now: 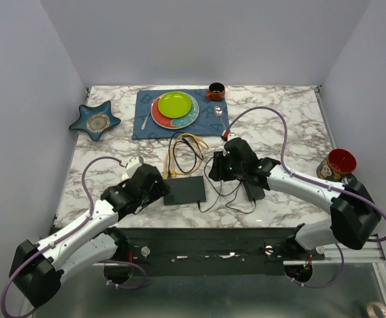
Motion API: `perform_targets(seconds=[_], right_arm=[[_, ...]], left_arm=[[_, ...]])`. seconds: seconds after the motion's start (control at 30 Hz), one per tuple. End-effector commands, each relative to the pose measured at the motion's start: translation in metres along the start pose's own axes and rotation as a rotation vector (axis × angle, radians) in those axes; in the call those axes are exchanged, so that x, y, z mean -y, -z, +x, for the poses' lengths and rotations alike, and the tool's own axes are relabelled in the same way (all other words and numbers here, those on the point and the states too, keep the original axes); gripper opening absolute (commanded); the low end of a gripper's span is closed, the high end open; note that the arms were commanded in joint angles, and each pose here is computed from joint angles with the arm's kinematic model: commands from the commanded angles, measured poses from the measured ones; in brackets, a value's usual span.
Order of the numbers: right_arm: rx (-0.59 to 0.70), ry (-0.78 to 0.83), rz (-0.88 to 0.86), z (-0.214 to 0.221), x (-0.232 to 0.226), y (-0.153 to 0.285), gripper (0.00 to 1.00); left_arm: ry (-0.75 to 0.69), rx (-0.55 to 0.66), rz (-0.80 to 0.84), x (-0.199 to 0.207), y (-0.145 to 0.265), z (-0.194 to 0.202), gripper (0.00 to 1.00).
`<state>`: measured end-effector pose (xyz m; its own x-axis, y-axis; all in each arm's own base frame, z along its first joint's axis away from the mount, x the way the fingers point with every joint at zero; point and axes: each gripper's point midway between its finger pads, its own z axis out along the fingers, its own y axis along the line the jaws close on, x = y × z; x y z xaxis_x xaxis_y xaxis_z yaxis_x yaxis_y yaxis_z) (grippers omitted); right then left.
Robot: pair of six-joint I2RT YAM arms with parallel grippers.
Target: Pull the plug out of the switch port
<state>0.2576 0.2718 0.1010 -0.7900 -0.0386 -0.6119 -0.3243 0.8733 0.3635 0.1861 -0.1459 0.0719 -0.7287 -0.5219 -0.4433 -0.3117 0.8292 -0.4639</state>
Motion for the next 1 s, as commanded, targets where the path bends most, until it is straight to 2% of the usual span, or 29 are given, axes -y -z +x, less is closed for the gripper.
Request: perform_targets(seconds=[0.0, 0.13, 0.2, 0.23, 0.33, 0.5, 0.53, 0.57, 0.63, 0.67, 0.7, 0.73, 0.83, 0.97], right_arm=[[0.018, -0.003, -0.082, 0.011, -0.026, 0.012, 0.50], [-0.036, 0.024, -0.110, 0.040, -0.040, 0.012, 0.44], [-0.056, 0.041, -0.079, 0.057, -0.041, 0.006, 0.43], [-0.068, 0.045, -0.073, 0.063, -0.041, 0.004, 0.38], [-0.098, 0.039, -0.058, 0.081, -0.040, -0.001, 0.37], [-0.072, 0.027, -0.026, 0.080, -0.033, 0.001, 0.37], [-0.033, 0.023, -0.026, 0.070, -0.034, 0.010, 0.40], [0.002, 0.025, 0.042, 0.063, -0.021, 0.015, 0.56], [0.078, 0.028, 0.082, 0.044, -0.014, 0.034, 0.74], [0.121, 0.035, 0.168, 0.033, 0.001, 0.044, 0.90], [0.152, 0.032, 0.212, 0.025, 0.009, 0.053, 0.95], [0.180, 0.033, 0.255, 0.017, 0.016, 0.062, 0.99], [0.226, 0.011, 0.419, 0.001, 0.051, 0.087, 1.00], [0.140, -0.052, 0.558, 0.019, 0.099, 0.094, 1.00]], left_arm=[[-0.068, 0.164, -0.047, 0.022, 0.011, -0.051, 0.82], [-0.129, 0.165, -0.080, 0.038, -0.004, -0.067, 0.81], [-0.161, 0.136, -0.089, 0.044, -0.015, -0.065, 0.77], [-0.162, 0.134, -0.080, 0.049, -0.019, -0.065, 0.76], [-0.173, 0.099, -0.088, 0.052, -0.033, -0.059, 0.72], [-0.183, 0.064, -0.124, 0.045, -0.046, -0.050, 0.72], [-0.184, 0.066, -0.126, 0.044, -0.047, -0.050, 0.72], [-0.184, 0.068, -0.124, 0.043, -0.046, -0.050, 0.72], [-0.179, 0.074, -0.112, 0.042, -0.044, -0.049, 0.72], [-0.178, 0.076, -0.109, 0.041, -0.044, -0.049, 0.73], [-0.177, 0.077, -0.107, 0.040, -0.042, -0.048, 0.73], [-0.178, 0.079, -0.104, 0.039, -0.042, -0.048, 0.73], [-0.170, 0.078, -0.100, 0.035, -0.041, -0.045, 0.73], [-0.158, 0.075, -0.086, 0.033, -0.037, -0.043, 0.75]])
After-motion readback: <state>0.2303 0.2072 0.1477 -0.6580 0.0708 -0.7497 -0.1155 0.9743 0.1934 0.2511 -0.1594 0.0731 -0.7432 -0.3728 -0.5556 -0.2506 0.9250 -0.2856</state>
